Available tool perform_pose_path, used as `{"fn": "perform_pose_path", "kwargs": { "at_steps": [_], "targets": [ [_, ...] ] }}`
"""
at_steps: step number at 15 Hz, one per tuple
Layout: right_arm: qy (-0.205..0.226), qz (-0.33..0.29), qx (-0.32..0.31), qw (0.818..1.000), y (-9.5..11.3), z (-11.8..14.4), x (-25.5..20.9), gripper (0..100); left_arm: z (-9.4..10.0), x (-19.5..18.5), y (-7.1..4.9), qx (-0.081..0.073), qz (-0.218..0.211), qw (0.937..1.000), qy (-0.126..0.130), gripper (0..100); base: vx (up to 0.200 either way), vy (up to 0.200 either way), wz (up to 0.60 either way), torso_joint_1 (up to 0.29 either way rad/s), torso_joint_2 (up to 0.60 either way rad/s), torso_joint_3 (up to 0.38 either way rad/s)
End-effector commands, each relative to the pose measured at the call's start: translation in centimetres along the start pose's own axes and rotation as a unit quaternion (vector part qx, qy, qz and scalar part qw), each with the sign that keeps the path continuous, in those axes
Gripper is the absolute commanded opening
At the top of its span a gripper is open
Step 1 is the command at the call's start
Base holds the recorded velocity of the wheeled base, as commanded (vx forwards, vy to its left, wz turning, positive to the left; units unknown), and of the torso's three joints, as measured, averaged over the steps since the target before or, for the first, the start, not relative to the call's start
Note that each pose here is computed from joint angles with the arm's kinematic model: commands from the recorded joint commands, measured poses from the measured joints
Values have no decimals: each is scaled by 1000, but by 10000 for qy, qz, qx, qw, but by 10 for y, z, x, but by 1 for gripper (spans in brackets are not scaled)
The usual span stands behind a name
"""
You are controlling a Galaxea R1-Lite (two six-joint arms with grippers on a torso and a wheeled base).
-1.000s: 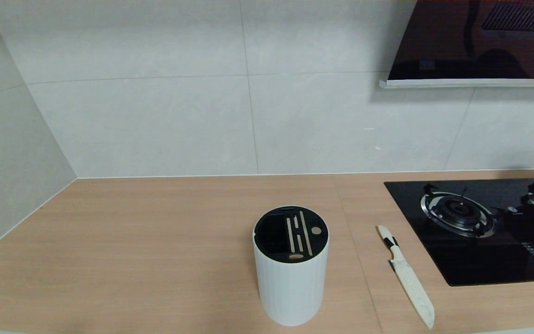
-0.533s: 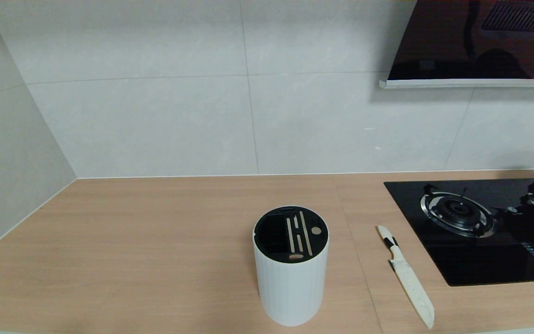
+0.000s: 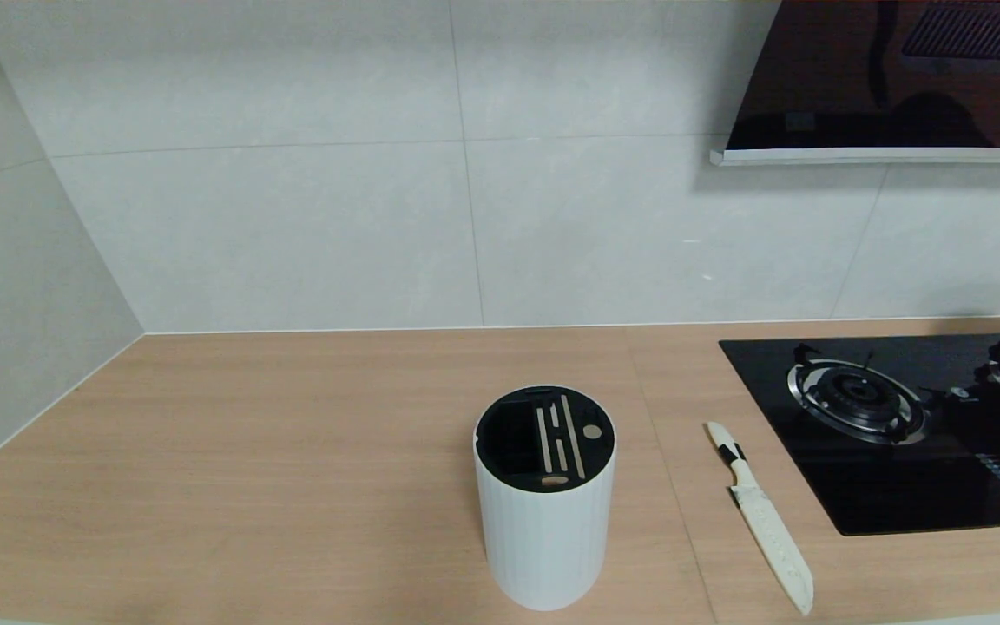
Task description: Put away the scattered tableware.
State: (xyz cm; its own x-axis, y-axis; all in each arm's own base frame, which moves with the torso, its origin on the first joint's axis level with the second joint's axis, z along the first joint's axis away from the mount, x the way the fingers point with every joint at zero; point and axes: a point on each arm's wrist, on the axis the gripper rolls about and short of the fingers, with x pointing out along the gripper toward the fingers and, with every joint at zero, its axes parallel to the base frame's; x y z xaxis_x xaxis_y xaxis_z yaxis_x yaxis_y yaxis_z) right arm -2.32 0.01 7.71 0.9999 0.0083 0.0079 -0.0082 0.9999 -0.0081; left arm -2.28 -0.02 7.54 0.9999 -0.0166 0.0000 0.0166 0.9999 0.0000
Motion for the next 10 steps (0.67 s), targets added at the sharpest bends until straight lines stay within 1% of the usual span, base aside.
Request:
{"fn": "perform_pose_path", "kwargs": {
  "at_steps": [1, 2, 3, 4, 7, 8, 9, 10],
  "targets": [
    [-329, 95, 27, 9994, 0, 18, -5, 100, 0, 0, 0, 0, -1, 10000, 0, 100, 0, 0, 0, 0, 0, 0],
    [-452, 264, 42, 9986, 1, 32, -7, 100, 0, 0, 0, 0, -1, 10000, 8, 100, 0, 0, 0, 0, 0, 0],
    [-298, 380, 67, 9988, 1, 42, -4, 100, 0, 0, 0, 0, -1, 10000, 0, 100, 0, 0, 0, 0, 0, 0],
    [47, 534, 81, 9985, 1, 56, 7, 100, 0, 0, 0, 0, -1, 10000, 0, 100, 0, 0, 0, 0, 0, 0],
    [796, 860, 133, 9930, 3, 89, 43, 100, 0, 0, 0, 0, 6, 10000, 0, 100, 0, 0, 0, 0, 0, 0],
    [903, 904, 144, 9917, 3, 95, 51, 100, 0, 0, 0, 0, -1, 10000, 8, 100, 0, 0, 0, 0, 0, 0],
    [1088, 1061, 144, 9883, 5, 108, 73, 100, 0, 0, 0, 0, -1, 10000, 0, 100, 0, 0, 0, 0, 0, 0],
    [1160, 1201, 154, 9858, 8, 113, 86, 100, 0, 0, 0, 0, -1, 10000, 0, 100, 0, 0, 0, 0, 0, 0]
  ]
}}
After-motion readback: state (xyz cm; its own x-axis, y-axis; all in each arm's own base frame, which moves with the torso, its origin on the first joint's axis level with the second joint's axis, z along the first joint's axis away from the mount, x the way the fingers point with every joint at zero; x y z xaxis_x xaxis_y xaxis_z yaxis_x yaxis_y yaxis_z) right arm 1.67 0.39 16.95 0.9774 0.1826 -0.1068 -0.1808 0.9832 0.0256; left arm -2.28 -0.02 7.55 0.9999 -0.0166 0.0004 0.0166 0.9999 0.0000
